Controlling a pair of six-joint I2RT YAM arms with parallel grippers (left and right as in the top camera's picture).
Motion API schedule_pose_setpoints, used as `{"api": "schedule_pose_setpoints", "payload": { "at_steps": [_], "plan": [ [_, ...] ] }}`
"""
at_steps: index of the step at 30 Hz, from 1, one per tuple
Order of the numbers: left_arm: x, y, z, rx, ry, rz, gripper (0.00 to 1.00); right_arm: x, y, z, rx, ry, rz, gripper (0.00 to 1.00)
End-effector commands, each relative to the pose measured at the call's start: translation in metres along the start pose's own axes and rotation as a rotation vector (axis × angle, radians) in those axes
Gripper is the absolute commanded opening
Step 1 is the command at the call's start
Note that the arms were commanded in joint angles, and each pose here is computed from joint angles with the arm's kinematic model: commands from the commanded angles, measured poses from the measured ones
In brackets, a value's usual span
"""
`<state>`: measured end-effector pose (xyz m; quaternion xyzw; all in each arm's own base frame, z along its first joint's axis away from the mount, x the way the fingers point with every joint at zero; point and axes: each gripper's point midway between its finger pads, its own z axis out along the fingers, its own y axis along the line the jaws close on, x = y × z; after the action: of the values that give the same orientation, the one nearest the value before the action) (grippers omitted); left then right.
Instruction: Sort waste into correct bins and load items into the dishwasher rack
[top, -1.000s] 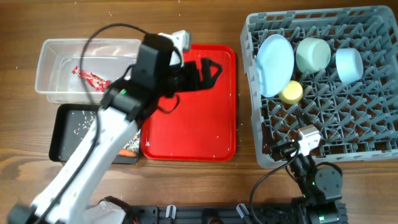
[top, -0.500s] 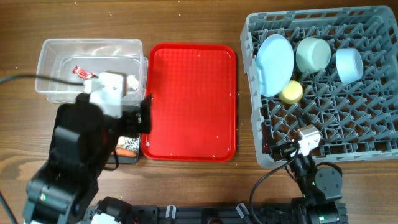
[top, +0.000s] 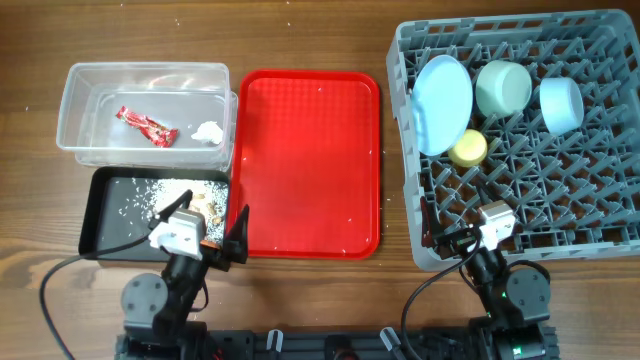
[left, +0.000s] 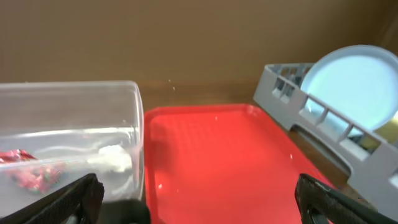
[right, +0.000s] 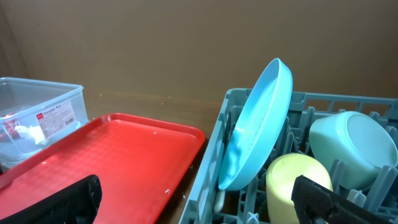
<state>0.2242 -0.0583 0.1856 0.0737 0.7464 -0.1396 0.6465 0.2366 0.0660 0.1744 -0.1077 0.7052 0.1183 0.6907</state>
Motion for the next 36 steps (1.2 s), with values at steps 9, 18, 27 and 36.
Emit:
{"api": "schedule_pose_setpoints", "payload": {
  "at_steps": [9, 18, 27, 36],
  "plan": [
    [0.0222, 0.0049, 0.014, 0.009, -0.044, 0.021, 1.0, -0.0025, -0.0007, -0.0003, 0.005, -0.01, 0.011, 1.0],
    [0.0222, 0.0049, 0.014, 0.009, -0.044, 0.021, 1.0, -0.0025, -0.0007, -0.0003, 0.005, -0.01, 0.011, 1.0],
    [0.0222, 0.0049, 0.014, 0.009, -0.044, 0.021, 1.0, -0.0025, -0.0007, -0.0003, 0.005, -0.01, 0.011, 1.0],
    [0.0222, 0.0049, 0.014, 0.009, -0.044, 0.021, 1.0, -0.0025, -0.0007, -0.0003, 0.005, -0.01, 0.011, 1.0]
  ]
}}
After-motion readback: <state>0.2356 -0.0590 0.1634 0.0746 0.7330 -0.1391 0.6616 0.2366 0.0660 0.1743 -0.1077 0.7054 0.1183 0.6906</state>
